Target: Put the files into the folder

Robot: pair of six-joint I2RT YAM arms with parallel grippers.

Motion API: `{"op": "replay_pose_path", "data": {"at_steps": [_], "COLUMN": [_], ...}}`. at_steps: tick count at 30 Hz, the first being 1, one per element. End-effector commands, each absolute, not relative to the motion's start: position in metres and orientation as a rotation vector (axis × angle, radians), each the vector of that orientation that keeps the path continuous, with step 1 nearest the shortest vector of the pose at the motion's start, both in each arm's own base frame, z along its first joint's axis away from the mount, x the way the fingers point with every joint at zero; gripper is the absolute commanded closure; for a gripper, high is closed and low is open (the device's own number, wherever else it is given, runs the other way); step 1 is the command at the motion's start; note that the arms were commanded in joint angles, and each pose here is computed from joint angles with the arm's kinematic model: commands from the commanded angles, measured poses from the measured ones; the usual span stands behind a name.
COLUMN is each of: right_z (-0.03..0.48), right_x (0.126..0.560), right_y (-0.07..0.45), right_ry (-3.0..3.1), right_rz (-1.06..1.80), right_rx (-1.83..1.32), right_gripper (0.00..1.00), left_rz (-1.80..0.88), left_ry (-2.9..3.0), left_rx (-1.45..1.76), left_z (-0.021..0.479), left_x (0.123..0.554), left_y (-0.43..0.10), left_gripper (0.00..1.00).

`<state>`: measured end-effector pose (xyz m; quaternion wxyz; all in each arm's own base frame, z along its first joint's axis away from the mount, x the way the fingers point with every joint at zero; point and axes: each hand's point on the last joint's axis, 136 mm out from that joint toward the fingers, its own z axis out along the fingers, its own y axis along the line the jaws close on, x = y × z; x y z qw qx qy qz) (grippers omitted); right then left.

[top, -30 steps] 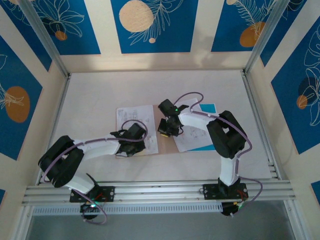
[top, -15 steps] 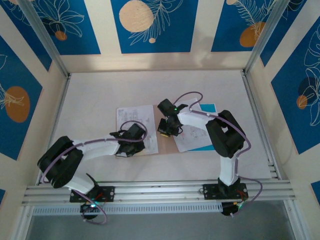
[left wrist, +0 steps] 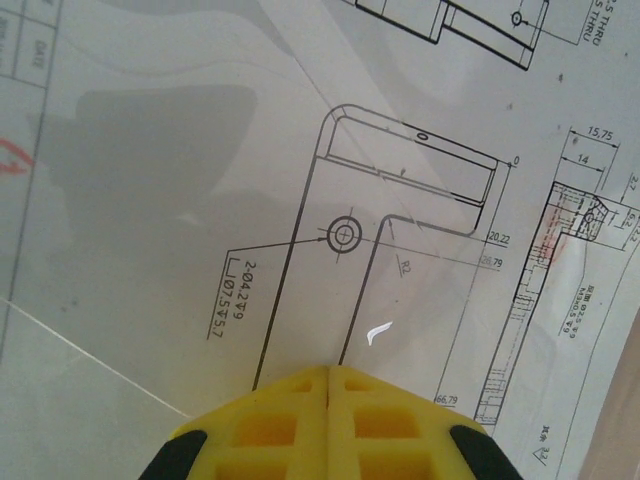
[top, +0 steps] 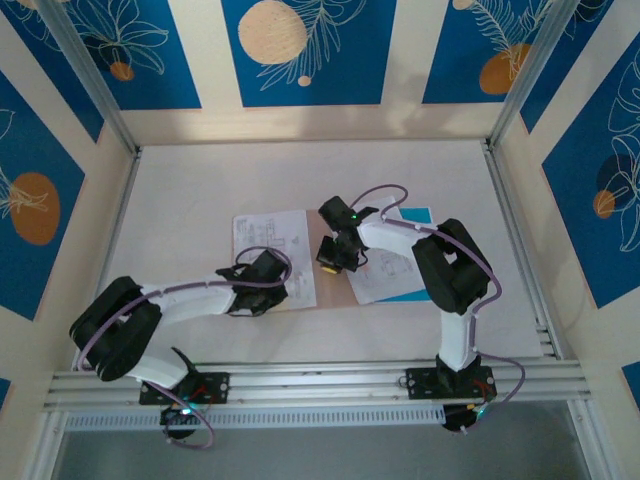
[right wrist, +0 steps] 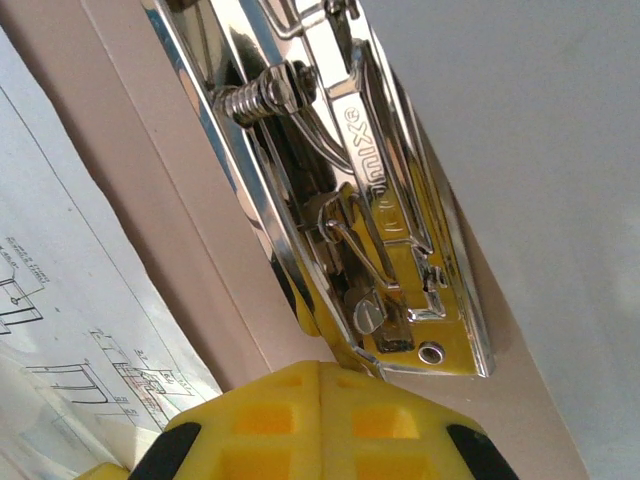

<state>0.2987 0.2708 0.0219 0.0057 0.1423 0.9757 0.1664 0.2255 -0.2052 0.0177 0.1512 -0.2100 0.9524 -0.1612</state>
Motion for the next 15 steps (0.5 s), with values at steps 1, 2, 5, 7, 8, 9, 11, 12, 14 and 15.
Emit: {"op": "replay_pose_path", "data": {"at_steps": [1,2,5,7,8,9,11,12,14,15], "right_z": [-0.022,-0.021,-0.016,-0.011,-0.009,-0.006,0.002,0.007,0.018,0.024], "right_x": [0.273,0.274,0.275,0.276,0.277,0.278,0.281,0.283,0.287,0.290], "right_y": [0.215,0.215,0.219,0.223,0.226,0.228,0.234,0.237,0.243,0.246], "right_ry": [3.162,3.161,3.152,3.136,3.128,3.121,3.102,3.090,3.068,3.057], "right_rz": [0.156,0.160,0.185,0.205,0.218,0.234,0.288,0.315,0.371,0.399], "right_rx": [0.549,0.542,0.499,0.475,0.464,0.462,0.458,0.459,0.460,0.466], "right_gripper": [0.98,0.98,0.97,0.94,0.93,0.92,0.88,0.86,0.83,0.82], "left_rz": [-0.242,-0.242,-0.241,-0.238,-0.239,-0.241,-0.250,-0.254,-0.258,-0.259], "left_ry": [2.793,2.789,2.784,2.782,2.782,2.779,2.776,2.774,2.775,2.777], "left_rx": [-0.685,-0.691,-0.706,-0.710,-0.713,-0.719,-0.726,-0.728,-0.728,-0.727], "left_z": [-0.005,-0.005,-0.006,-0.006,-0.006,-0.006,-0.007,-0.007,-0.007,-0.008], "left_x": [0.200,0.200,0.198,0.198,0.198,0.198,0.198,0.199,0.199,0.198], "left_y": [-0.168,-0.168,-0.166,-0.165,-0.165,-0.165,-0.165,-0.166,-0.166,-0.167], "left_gripper": [1.00,1.00,1.00,1.00,1.00,1.00,1.00,1.00,1.00,1.00]}}
